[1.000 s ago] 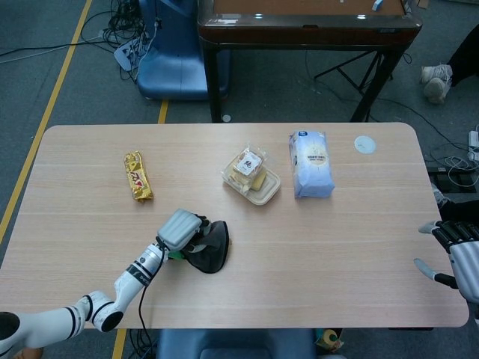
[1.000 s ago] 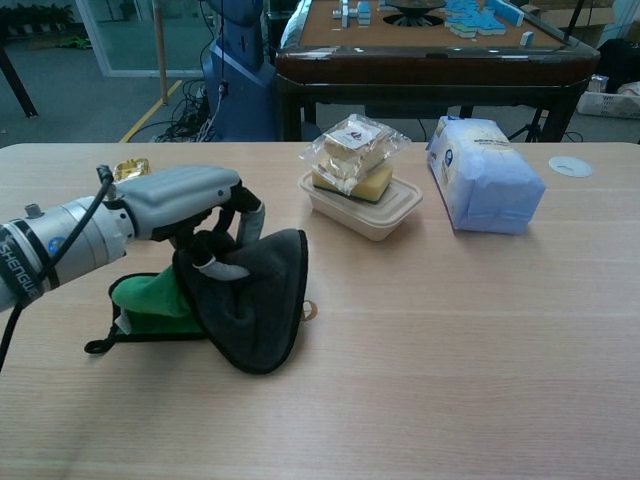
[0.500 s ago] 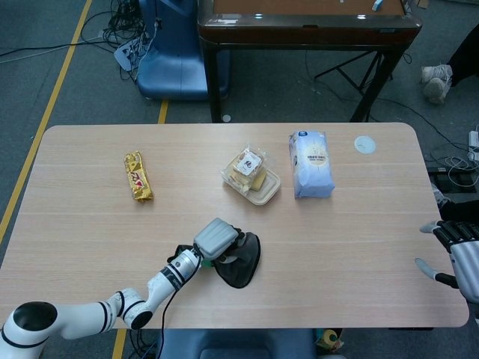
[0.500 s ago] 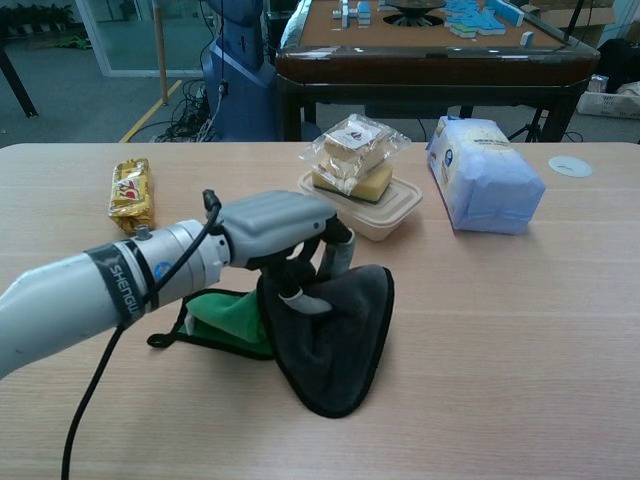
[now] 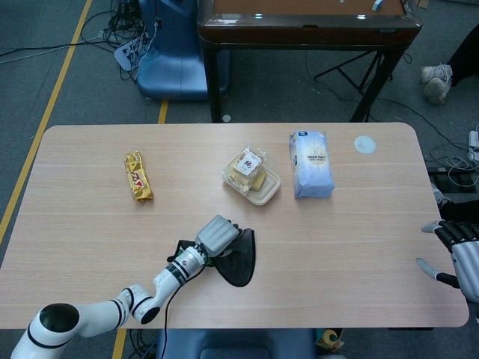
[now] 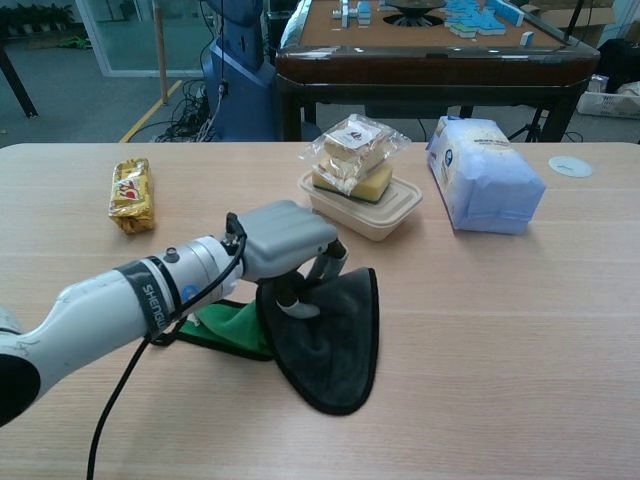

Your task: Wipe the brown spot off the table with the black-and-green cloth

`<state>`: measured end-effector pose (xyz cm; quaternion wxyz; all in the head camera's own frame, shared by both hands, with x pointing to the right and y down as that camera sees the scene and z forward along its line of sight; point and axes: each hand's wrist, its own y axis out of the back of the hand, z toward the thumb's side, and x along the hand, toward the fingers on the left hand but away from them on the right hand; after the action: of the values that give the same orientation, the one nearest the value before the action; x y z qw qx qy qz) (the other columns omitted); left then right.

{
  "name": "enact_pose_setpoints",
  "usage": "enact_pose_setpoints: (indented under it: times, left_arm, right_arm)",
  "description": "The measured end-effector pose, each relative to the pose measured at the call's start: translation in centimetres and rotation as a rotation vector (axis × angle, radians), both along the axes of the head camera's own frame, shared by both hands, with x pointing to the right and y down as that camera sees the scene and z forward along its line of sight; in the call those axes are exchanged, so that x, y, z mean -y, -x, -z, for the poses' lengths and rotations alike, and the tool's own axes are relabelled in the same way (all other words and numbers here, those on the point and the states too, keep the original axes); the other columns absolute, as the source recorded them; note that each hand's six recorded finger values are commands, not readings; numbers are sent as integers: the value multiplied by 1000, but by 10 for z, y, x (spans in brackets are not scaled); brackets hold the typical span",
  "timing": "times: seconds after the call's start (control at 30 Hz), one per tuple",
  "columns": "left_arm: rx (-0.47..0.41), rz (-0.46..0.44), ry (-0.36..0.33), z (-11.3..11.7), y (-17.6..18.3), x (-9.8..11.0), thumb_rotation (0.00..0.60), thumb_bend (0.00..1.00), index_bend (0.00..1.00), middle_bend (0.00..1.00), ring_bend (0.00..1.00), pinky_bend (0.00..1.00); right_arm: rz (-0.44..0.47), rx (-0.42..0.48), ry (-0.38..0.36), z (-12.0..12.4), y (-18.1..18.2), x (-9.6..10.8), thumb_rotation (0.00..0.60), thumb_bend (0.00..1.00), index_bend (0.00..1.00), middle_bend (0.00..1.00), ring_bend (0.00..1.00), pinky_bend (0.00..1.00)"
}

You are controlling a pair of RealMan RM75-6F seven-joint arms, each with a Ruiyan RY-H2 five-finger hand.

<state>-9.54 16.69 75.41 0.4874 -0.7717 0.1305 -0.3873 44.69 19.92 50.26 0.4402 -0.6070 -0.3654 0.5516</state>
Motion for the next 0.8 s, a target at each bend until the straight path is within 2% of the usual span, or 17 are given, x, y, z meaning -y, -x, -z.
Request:
enact_pose_setpoints:
  times: [0.47, 0.6, 0.8]
  left_arm:
    - [226, -47, -185, -17, 61, 33, 600, 227, 528, 560, 581, 903]
    - [226, -36, -168, -18, 63, 32, 600, 227, 528, 560, 581, 903]
    - [144, -34, -90, -14, 40, 14, 600, 227, 528, 560, 581, 903]
  right_arm:
    - [10, 7, 2, -1, 3, -1, 600, 249, 366, 362, 315, 288]
    - [9, 8, 4, -1, 3, -1, 600, 249, 366, 362, 315, 288]
    - [7, 7, 1, -1, 2, -1, 600, 249, 366, 361, 315, 288]
